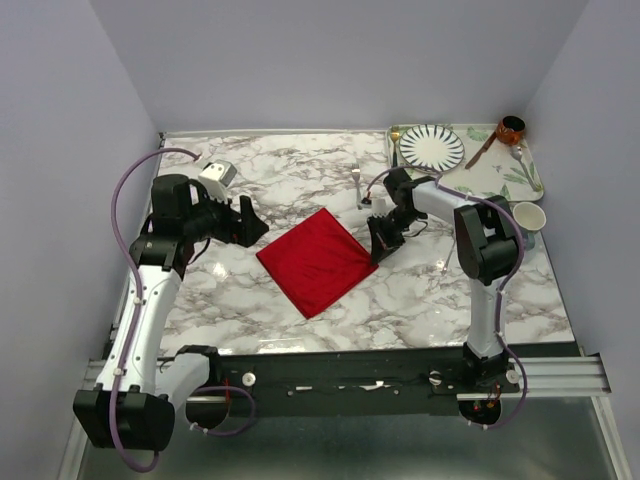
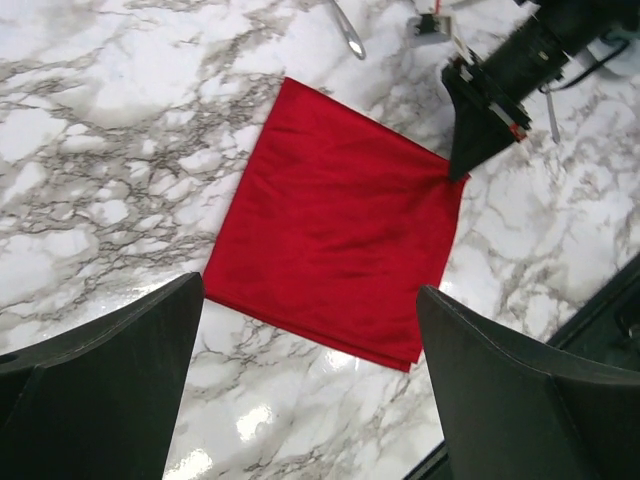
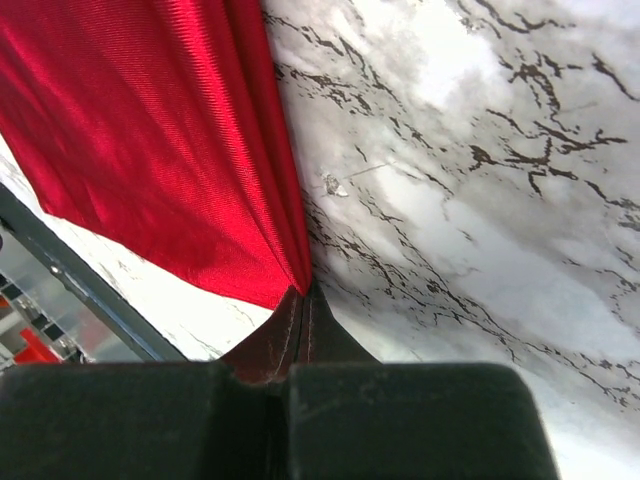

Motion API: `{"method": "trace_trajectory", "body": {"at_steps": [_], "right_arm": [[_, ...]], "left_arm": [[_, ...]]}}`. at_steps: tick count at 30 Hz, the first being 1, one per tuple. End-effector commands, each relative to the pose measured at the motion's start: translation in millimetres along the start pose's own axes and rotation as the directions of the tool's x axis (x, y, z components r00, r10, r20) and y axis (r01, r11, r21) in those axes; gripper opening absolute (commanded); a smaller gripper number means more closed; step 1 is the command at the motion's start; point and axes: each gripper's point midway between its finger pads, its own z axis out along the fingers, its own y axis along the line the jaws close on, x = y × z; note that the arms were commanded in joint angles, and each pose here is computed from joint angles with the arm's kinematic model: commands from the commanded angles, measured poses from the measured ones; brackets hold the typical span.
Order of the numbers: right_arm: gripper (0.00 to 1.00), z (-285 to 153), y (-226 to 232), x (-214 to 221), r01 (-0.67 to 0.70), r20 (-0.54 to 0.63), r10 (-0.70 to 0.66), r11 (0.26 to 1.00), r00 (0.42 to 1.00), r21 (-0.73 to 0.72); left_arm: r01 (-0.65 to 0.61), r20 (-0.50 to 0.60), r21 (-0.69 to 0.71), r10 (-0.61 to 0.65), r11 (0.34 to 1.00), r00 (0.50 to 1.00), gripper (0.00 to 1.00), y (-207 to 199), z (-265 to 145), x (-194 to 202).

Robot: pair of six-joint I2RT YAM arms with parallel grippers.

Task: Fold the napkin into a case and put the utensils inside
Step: Smooth out the square-folded napkin at the center of the board.

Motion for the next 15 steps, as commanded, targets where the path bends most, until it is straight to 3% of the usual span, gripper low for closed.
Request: {"method": "trace_trajectory", "body": {"at_steps": [1, 7, 15], "right_arm": [[0.01, 8, -10, -1, -0.023, 0.008, 0.023, 0.999, 1.0, 0.049], [0.01, 17, -4, 14, -0.076, -0.007, 0.076, 0.997, 0.997, 0.023], [0.01, 21, 14, 23, -0.072, 0.013, 0.073, 0.996, 0.997, -0.056]], "left_arm": [[-0.008, -0.091, 0.177, 0.024, 0.984, 0.996, 0.99, -25, -1, 11], [0.124, -0.17, 0.331, -0.07, 0.935, 0.983, 0.99, -43, 10, 24], [0.305, -0.253, 0.379, -0.219, 0.874, 0.942, 0.99, -50, 26, 66]]}}
